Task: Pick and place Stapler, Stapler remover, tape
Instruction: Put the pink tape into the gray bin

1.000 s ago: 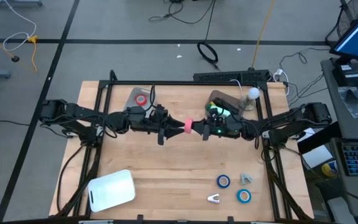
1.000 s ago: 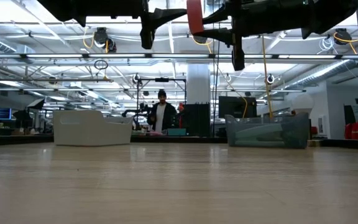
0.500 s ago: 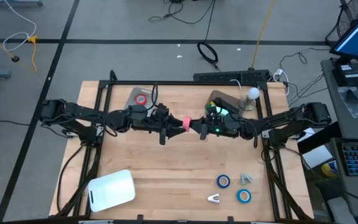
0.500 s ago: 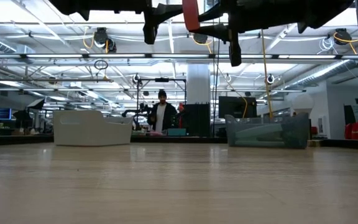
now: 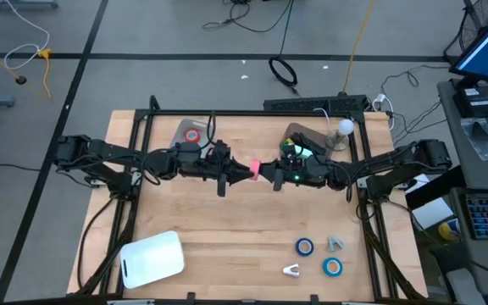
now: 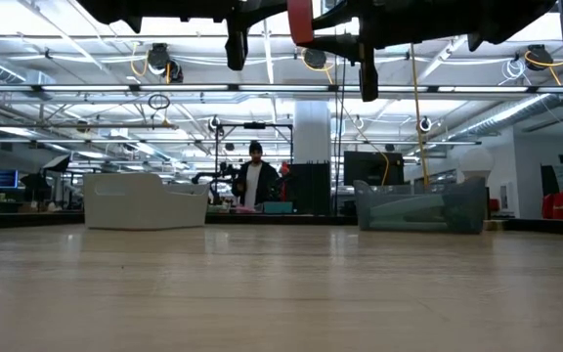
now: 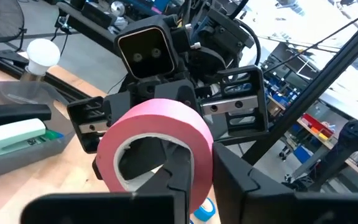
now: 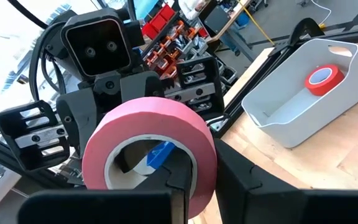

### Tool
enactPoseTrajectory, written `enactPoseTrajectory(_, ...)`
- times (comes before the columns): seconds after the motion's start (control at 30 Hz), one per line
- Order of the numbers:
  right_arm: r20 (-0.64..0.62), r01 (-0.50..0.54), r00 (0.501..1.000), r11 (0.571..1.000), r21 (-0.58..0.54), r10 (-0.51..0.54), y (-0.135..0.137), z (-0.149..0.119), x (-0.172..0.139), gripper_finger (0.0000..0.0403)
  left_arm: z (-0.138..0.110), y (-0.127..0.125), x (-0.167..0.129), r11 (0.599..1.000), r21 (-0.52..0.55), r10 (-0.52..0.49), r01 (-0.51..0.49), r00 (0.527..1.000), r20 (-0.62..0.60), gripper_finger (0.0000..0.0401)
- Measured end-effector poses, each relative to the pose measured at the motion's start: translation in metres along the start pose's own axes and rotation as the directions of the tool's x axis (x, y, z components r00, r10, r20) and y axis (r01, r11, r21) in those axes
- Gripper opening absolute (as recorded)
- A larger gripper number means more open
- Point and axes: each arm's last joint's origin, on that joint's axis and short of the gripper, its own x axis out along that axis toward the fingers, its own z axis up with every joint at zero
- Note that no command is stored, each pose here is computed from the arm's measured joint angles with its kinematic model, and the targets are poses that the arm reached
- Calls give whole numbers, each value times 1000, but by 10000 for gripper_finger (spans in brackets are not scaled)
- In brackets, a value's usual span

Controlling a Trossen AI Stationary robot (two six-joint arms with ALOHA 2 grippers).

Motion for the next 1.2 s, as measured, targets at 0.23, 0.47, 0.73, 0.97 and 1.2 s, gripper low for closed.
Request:
enactPoseTrajectory(0.23,-65,-43,997,994,-102,37,1,-1,-1,68,-4,3,0,1000,14,16,-15,999,-49,37)
enactPoseTrajectory(0.47,-354,-101,934,989,-111,56,-9,-10,-7,156,-2,15,-10,997,20,73,-70,982,-172,37)
enactPoseTrajectory(0.73,-600,-61,800,996,-63,11,-22,-22,-15,192,4,32,-53,933,89,357,-349,865,-353,37)
enactPoseTrajectory(0.97,-599,-106,800,991,-78,38,-21,-21,-18,188,1,44,-96,753,217,641,-621,617,-458,37)
enactPoseTrajectory(1.2,-536,-248,836,953,-175,119,-13,-14,-15,191,-4,65,-113,592,350,773,-727,387,-503,37)
